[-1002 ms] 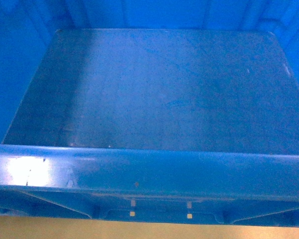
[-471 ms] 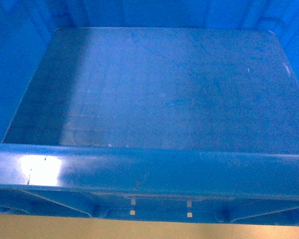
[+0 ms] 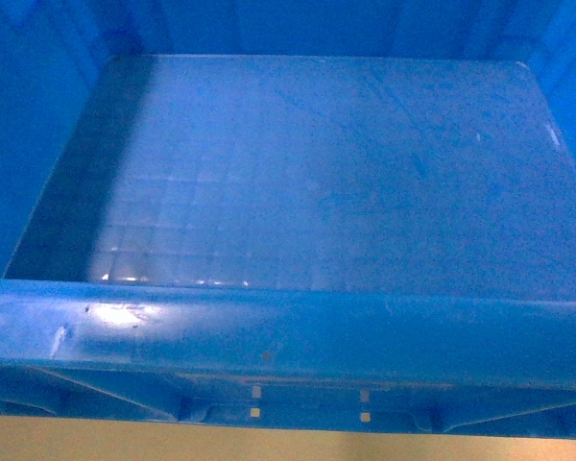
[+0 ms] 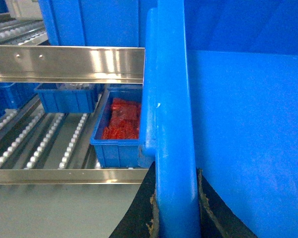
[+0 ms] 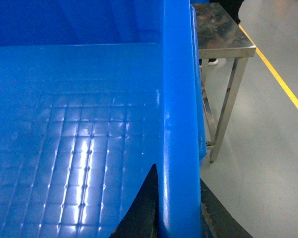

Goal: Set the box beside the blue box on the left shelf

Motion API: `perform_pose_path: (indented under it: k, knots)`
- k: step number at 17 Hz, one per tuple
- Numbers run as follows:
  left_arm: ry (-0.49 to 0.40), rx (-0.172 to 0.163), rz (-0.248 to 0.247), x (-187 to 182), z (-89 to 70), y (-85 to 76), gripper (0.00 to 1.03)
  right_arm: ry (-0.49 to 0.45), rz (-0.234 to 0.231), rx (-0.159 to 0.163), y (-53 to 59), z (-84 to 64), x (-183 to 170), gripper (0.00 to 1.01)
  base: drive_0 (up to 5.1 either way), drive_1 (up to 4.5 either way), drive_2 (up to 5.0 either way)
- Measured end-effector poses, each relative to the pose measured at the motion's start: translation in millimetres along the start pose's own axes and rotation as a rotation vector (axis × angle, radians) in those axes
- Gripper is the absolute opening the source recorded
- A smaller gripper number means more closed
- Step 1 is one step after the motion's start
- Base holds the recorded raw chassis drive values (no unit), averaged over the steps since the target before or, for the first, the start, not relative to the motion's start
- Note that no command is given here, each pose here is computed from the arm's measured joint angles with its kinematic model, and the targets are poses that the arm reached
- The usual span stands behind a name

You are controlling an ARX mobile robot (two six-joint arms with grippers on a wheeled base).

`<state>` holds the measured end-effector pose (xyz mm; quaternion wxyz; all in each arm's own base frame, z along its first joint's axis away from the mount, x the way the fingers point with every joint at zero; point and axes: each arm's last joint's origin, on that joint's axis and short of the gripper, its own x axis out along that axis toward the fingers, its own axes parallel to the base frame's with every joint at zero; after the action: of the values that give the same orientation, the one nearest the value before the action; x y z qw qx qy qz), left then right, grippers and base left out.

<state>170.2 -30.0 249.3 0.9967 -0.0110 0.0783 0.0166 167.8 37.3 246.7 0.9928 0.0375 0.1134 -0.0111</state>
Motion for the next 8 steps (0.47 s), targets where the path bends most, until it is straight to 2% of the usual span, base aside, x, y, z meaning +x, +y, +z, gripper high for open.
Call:
perform_pose_path:
  k: [8]
  knots:
    - [0.001, 0.000, 0.000, -0.1, -0.1, 0.0, 0.09, 0.001, 0.000, -0.001, 0.0, -0.1, -0.1, 0.08, 0.0, 4.20, -4.1]
